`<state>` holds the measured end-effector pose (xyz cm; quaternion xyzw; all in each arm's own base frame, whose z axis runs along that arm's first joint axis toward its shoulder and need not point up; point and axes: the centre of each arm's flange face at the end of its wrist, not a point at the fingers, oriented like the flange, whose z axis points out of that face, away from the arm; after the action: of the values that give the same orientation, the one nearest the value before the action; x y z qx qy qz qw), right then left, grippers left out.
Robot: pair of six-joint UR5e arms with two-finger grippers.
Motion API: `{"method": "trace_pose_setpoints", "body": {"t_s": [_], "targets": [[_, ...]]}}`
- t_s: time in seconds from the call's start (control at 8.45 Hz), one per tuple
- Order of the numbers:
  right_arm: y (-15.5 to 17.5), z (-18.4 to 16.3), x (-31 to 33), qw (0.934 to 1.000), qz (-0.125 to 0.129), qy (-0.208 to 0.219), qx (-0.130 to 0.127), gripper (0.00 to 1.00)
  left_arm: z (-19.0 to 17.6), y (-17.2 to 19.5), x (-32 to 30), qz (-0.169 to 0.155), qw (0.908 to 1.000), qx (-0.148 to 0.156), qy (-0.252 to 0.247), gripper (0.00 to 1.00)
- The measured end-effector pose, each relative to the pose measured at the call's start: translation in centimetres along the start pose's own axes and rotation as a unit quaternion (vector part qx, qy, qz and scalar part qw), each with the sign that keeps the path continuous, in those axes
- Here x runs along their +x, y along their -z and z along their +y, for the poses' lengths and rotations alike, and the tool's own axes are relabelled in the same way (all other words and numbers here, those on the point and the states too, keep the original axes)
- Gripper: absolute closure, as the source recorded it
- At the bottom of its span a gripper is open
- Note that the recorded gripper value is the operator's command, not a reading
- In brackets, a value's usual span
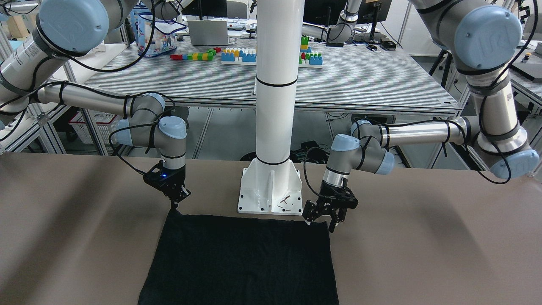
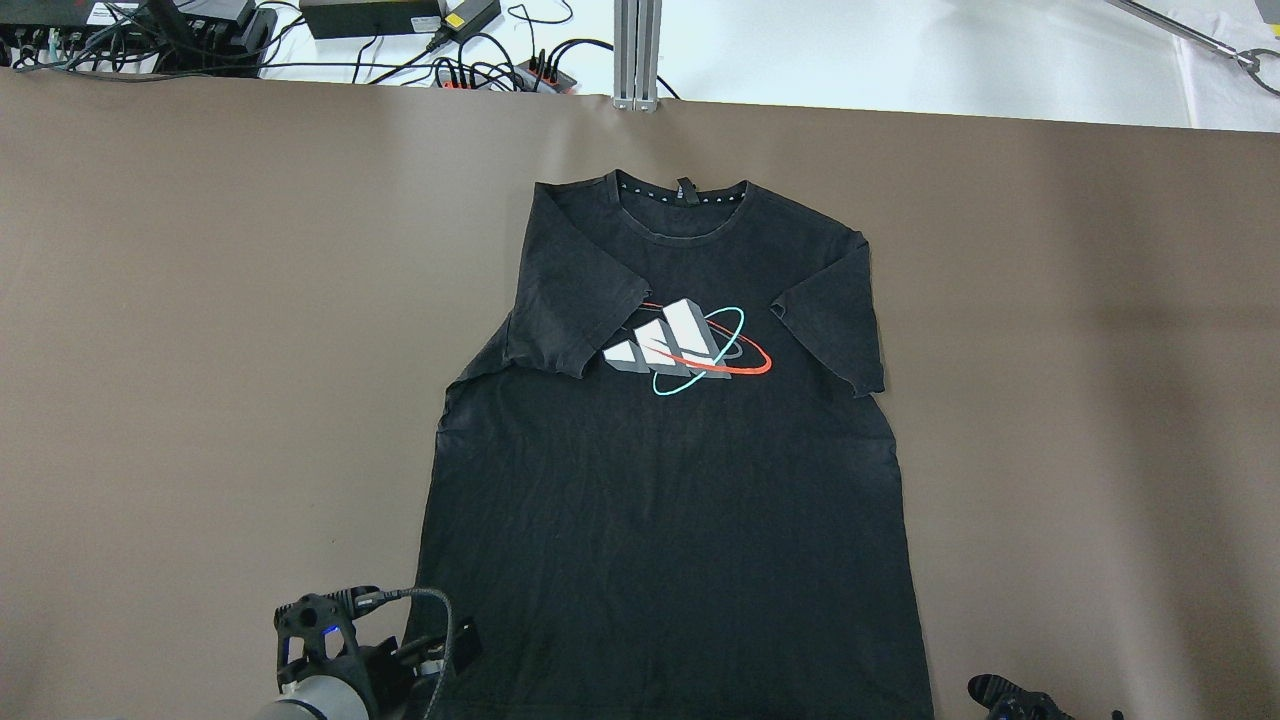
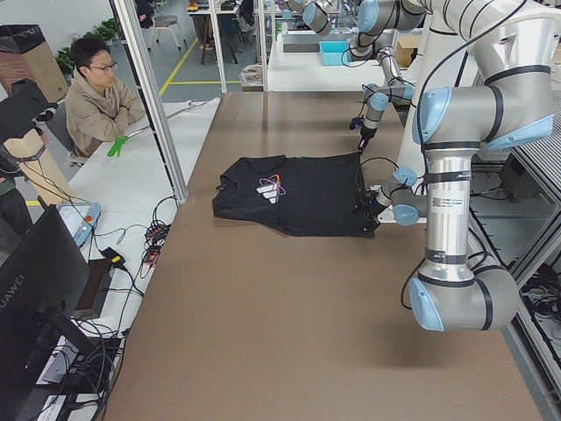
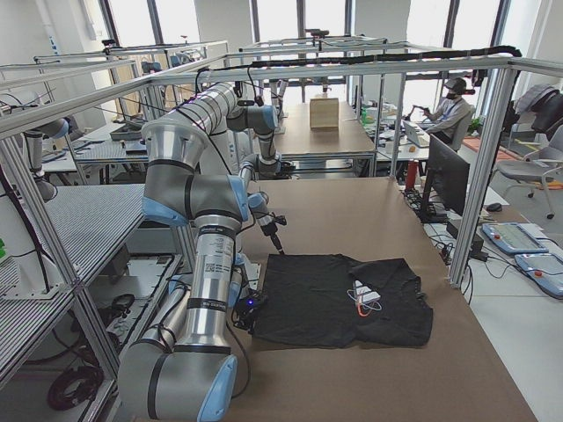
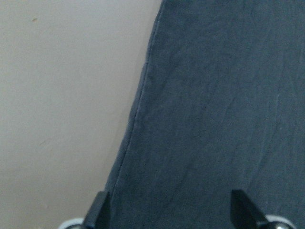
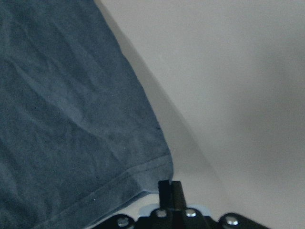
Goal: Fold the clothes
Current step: 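Move both grippers to the hem corners nearest the robot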
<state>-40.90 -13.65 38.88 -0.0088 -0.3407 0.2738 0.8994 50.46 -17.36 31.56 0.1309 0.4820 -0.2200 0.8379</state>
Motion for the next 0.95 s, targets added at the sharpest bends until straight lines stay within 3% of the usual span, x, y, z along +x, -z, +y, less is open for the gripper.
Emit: {"method": "trace_pose_setpoints", "body": {"t_s": [0.24, 0.71, 0.95], "targets": [[0.0, 0.0, 0.0, 1.0000, 0.000, 0.000, 0.000, 1.00, 2.5, 0.1, -1.2, -0.008, 0.9999, -0.011, 0.005, 0.35], [0.1, 0.0, -0.2, 1.0000, -0.002, 0.000, 0.000, 1.00, 4.9, 0.3, -3.3, -0.018, 0.9997, -0.013, 0.008, 0.38], [0.1, 0.0, -0.2, 1.0000, -0.003, 0.000, 0.000, 1.00, 5.1, 0.3, -3.4, -0.019, 0.9997, -0.014, 0.009, 0.62]]}}
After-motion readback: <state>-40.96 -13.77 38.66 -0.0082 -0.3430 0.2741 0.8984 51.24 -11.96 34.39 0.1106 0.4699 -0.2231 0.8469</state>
